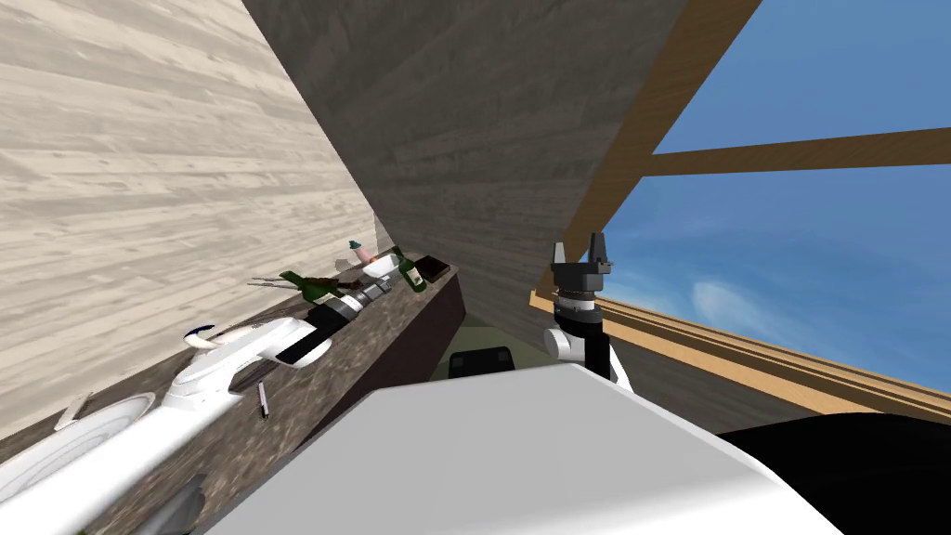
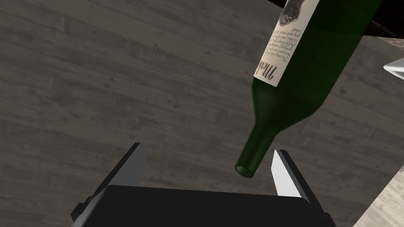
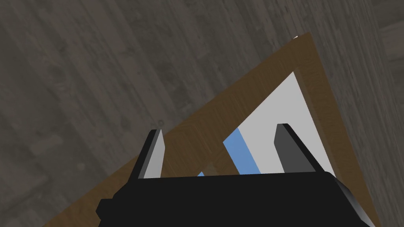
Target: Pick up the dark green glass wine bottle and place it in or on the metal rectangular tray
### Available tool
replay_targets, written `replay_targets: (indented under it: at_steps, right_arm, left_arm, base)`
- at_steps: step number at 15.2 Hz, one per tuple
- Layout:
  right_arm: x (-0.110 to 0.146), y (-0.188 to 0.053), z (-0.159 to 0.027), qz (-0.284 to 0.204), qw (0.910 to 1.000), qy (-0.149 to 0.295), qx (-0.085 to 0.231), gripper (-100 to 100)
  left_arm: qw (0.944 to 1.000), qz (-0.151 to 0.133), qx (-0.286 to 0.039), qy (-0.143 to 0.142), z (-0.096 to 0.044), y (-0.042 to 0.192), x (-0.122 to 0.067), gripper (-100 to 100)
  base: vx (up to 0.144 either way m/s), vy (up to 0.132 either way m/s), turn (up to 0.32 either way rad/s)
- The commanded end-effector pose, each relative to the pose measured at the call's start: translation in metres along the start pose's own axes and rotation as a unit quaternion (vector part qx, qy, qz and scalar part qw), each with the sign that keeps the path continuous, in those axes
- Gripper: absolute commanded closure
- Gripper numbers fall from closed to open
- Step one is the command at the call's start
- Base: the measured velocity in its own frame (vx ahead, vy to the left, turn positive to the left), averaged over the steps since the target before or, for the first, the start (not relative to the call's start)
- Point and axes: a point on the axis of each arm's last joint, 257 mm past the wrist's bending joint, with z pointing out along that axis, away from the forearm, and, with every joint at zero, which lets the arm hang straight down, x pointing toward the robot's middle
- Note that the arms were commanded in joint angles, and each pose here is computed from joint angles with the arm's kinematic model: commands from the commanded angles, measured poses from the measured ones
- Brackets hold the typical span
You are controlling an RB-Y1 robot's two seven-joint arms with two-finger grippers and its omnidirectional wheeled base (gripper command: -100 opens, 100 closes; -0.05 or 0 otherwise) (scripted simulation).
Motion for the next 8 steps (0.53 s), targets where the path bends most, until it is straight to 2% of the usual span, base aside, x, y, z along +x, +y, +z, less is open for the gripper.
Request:
replay_targets:
  at_steps: [1,4,5,6,7,8]
  right_arm:
    - [0.0,0.0,0.0,0.0,1.0,0.0,0.0,0]
    - [0.0,0.0,0.0,0.0,1.0,0.0,0.0,0]
    - [0.0,0.0,0.0,0.0,1.0,0.0,0.0,0]
    - [0.0,0.0,0.0,0.0,1.0,0.0,0.0,0]
    - [0.0,0.0,0.0,0.0,1.0,0.0,0.0,0]
    - [0.0,0.0,0.0,0.0,1.0,0.0,0.0,0]
  left_arm:
    - [0.9995,0.026,-0.012,0.016,-0.002,0.011,-0.001,-100]
    - [0.9982,0.049,-0.02,0.029,-0.002,0.019,-0.003,-100]
    - [0.9966,0.067,-0.027,0.039,-0.003,0.026,-0.005,-100]
    - [0.9966,0.067,-0.027,0.04,-0.003,0.026,-0.005,-100]
    - [0.9947,0.084,-0.034,0.049,-0.004,0.033,-0.007,-100]
    - [0.9947,0.084,-0.034,0.049,-0.004,0.033,-0.007,-100]
  base:
    - [0.062,0.004,-0.099]
    - [0.059,0.006,-0.077]
    - [0.062,0.004,-0.092]
    - [0.063,0.006,-0.083]
    - [0.061,0.007,-0.086]
    - [0.054,0.006,-0.066]
